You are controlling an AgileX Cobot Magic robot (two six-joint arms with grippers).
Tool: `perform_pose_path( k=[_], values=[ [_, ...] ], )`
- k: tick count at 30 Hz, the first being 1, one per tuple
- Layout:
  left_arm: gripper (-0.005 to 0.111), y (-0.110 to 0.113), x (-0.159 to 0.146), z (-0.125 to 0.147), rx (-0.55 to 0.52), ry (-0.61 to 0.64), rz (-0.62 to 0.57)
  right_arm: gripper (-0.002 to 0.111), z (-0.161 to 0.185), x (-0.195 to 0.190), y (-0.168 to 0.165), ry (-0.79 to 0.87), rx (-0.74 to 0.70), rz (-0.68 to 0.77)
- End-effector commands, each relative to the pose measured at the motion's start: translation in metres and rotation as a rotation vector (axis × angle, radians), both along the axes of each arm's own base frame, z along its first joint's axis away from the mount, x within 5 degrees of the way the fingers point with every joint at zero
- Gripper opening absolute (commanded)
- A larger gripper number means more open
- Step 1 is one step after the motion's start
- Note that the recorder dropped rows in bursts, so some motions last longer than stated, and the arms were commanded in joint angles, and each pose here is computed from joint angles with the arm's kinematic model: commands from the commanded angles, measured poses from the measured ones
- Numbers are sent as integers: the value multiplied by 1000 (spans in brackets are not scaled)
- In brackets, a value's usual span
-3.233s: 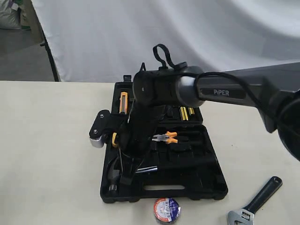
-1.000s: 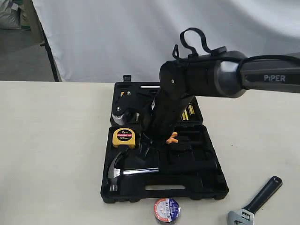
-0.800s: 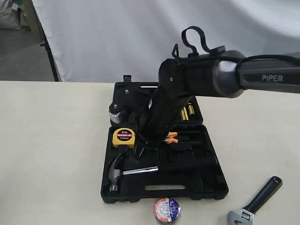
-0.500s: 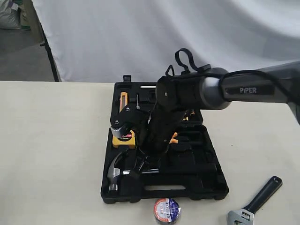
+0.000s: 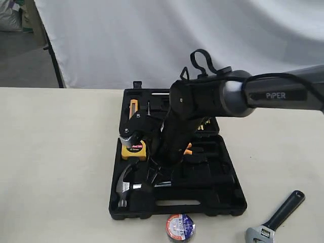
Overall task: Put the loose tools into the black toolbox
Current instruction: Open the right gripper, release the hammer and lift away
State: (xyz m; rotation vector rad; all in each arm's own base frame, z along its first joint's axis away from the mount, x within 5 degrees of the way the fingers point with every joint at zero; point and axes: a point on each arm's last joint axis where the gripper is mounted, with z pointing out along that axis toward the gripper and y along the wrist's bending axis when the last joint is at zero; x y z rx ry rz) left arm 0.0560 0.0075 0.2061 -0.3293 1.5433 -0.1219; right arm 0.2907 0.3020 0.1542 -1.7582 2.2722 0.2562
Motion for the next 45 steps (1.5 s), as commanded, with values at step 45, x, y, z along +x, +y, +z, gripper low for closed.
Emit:
perform_pose_path(
  k=[45],
  values=[
    [1, 1, -1, 2, 2, -13, 26, 0, 109, -42, -61, -328, 31, -279]
  ],
)
